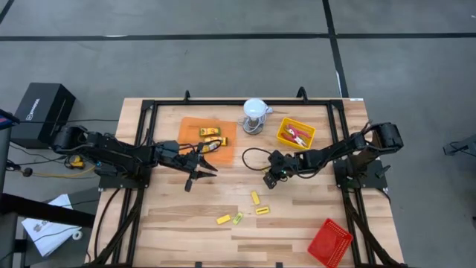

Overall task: Pick & Place School Supplies
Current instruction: Put the yellow eraser into the red bin

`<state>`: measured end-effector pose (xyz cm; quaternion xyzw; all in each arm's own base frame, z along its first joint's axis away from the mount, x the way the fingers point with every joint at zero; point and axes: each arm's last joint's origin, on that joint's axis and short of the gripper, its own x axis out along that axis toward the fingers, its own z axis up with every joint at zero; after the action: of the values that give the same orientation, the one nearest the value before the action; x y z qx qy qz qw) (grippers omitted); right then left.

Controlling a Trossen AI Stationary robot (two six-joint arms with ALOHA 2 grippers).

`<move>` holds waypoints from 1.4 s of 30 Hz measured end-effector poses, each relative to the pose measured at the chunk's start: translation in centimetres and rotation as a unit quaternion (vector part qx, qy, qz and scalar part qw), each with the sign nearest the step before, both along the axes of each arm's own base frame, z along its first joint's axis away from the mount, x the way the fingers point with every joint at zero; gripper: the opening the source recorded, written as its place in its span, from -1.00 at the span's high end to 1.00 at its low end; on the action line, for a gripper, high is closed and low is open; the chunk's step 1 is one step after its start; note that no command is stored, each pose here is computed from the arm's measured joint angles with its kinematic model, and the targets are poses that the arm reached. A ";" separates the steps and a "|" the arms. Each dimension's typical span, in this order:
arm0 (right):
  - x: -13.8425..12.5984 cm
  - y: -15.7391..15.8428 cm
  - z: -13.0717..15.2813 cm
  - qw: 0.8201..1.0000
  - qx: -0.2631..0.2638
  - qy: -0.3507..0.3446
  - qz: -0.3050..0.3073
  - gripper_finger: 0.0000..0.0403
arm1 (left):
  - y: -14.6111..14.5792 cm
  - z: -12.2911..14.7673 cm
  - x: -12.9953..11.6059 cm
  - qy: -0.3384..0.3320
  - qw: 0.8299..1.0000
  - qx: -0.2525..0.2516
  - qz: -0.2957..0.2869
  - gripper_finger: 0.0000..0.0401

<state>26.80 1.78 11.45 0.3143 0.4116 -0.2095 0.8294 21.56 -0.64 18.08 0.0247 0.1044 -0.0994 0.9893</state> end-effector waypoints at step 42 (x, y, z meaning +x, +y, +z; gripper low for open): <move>-8.6 20.7 8.8 0.974 0.189 0.126 0.022 0.89 | 0.0 0.3 0.1 -0.018 1.000 0.018 -0.004 0.97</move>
<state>18.24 22.46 20.26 0.4272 0.5521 -0.1474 0.7007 21.61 -0.64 18.34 0.0449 0.0886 -0.1006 0.9900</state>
